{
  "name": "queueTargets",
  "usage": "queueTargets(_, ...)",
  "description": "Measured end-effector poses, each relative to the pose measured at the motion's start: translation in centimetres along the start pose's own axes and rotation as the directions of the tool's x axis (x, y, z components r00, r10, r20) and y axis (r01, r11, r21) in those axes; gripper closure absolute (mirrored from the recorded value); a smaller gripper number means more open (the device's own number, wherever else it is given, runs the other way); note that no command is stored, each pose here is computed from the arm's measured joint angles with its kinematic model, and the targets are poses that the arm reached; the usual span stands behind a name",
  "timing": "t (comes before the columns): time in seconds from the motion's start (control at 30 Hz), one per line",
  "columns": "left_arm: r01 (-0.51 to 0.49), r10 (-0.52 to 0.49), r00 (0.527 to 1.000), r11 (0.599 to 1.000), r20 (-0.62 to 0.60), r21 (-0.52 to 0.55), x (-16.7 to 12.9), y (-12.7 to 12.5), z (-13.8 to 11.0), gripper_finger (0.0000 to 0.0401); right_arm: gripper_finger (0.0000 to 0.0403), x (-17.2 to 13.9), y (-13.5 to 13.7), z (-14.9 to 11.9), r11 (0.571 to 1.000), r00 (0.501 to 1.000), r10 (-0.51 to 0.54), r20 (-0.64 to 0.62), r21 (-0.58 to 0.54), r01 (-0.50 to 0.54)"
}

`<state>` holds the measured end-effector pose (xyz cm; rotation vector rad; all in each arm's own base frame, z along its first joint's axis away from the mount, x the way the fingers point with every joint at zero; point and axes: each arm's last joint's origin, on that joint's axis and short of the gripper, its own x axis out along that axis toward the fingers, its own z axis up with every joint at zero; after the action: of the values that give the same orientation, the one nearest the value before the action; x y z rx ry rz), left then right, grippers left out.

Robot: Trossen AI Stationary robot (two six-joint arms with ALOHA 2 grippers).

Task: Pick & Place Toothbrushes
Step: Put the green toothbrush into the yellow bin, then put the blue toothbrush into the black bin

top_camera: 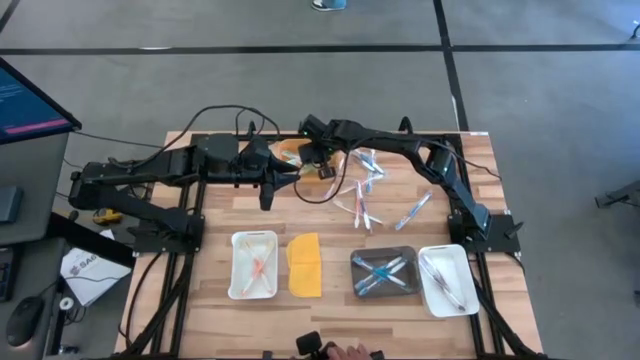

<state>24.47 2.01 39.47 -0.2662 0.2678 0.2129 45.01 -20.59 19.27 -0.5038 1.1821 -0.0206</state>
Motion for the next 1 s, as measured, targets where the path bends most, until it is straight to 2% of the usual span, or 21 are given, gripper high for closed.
queueTargets(0.17, 0.000, 0.000, 1.000, 1.000, 0.000, -0.002, 0.0, 0.0, 0.0, 0.0284, 0.0385, 0.5, 0.5, 0.3, 0.999, 0.999, -0.048, -0.016, -0.009, 0.048)
queueTargets(0.3, 0.000, 0.000, 1.000, 1.000, 0.001, -0.001, 0.0, 0.0, 0.0, 0.0284, 0.0350, 0.5, 0.4, 0.2, 0.998, 0.997, -0.064, -0.033, -0.003, 0.064)
queueTargets(0.47, 0.001, -0.001, 1.000, 1.000, 0.003, -0.001, 0.0, 0.0, 0.0, 0.0284, 0.0302, 0.5, 0.3, 0.1, 0.990, 0.989, -0.119, -0.084, 0.063, 0.124)
queueTargets(0.67, 0.002, -0.002, 1.000, 1.000, 0.003, -0.001, 0.0, 0.0, 0.0, 0.0284, 0.0258, -0.1, 0.9, 0.9, 0.979, 0.971, -0.195, -0.134, 0.023, 0.200)
queueTargets(0.83, 0.016, -0.016, 1.000, 1.000, 0.003, 0.003, 0.0, -0.3, 0.0, 0.0284, 0.0247, -4.2, 0.6, 2.3, 0.963, 0.962, -0.267, -0.063, 0.030, 0.269)
queueTargets(1.0, 0.023, -0.023, 1.000, 1.000, 0.004, 0.010, -0.1, -0.5, 0.0, 0.0284, 0.0262, -8.2, 0.7, 3.2, 0.945, 0.946, -0.322, -0.016, 0.057, 0.323)
